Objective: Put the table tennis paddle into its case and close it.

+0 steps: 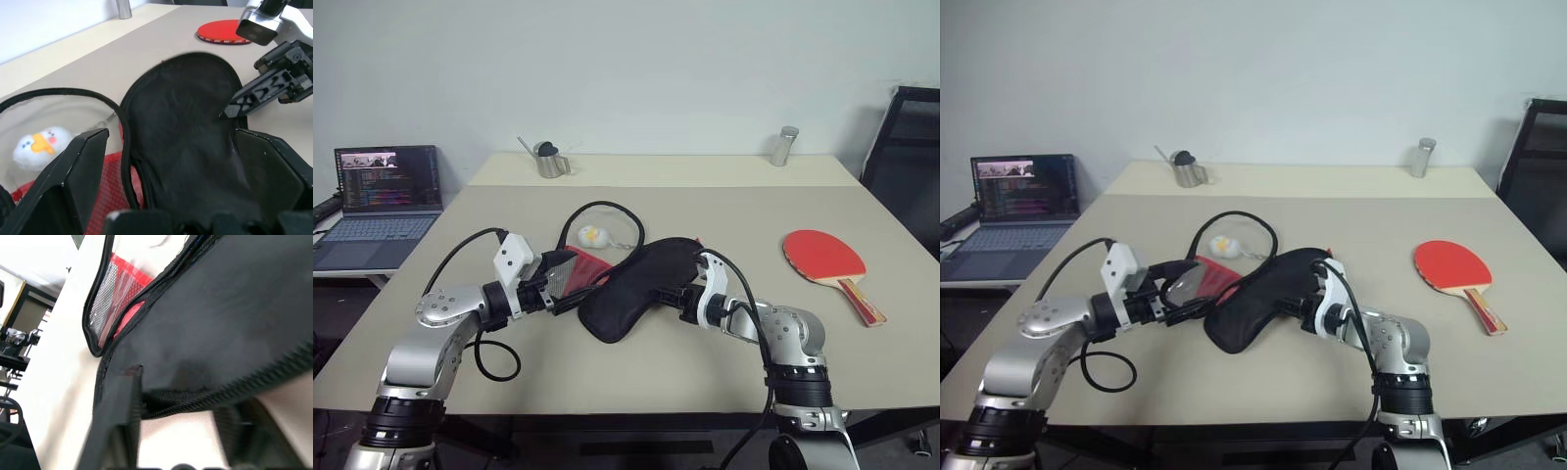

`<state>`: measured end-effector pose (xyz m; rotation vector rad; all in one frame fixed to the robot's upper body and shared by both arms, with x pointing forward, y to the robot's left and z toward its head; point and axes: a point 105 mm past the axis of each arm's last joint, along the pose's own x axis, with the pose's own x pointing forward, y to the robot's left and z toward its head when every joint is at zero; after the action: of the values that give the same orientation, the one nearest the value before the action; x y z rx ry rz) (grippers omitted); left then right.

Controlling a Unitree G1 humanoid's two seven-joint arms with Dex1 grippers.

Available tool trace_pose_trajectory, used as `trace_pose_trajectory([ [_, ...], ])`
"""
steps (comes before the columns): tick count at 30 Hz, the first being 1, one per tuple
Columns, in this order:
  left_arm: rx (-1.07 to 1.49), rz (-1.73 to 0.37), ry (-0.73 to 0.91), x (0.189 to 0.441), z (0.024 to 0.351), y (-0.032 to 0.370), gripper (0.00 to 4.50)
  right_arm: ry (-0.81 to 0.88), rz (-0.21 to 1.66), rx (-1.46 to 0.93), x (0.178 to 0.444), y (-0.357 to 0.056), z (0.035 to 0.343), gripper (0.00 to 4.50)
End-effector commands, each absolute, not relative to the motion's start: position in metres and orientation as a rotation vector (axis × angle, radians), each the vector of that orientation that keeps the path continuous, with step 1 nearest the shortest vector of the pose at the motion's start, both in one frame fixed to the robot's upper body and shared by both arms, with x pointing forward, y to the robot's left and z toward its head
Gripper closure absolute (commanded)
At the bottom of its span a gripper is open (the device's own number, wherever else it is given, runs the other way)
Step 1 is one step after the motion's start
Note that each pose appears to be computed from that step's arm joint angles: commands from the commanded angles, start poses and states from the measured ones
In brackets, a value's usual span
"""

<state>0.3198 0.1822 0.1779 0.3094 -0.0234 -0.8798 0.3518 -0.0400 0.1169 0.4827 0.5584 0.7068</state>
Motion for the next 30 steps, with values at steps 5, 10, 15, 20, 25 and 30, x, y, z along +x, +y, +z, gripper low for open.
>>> trace_pose_trajectory([
  [5,0.324,-0.893,-0.068,0.310,0.188,0.176,0.00,0.515,0.675,0.421,0.374,-0.079,0.139,4.47],
  [10,0.313,-0.916,-0.065,0.308,0.184,0.169,0.00,0.541,0.646,0.338,0.388,-0.114,0.148,4.47],
  [15,0.310,-0.931,-0.063,0.306,0.181,0.165,0.00,0.551,0.624,0.254,0.399,-0.136,0.155,4.47],
  [20,0.305,-0.942,-0.064,0.307,0.179,0.160,0.00,0.538,0.635,0.212,0.412,-0.139,0.162,4.47],
  [25,0.310,-0.954,-0.063,0.308,0.176,0.156,0.00,0.514,0.615,0.180,0.423,-0.137,0.163,3.75],
  [30,0.313,-0.959,-0.065,0.308,0.175,0.154,0.00,0.504,0.569,0.225,0.431,-0.142,0.167,2.57],
])
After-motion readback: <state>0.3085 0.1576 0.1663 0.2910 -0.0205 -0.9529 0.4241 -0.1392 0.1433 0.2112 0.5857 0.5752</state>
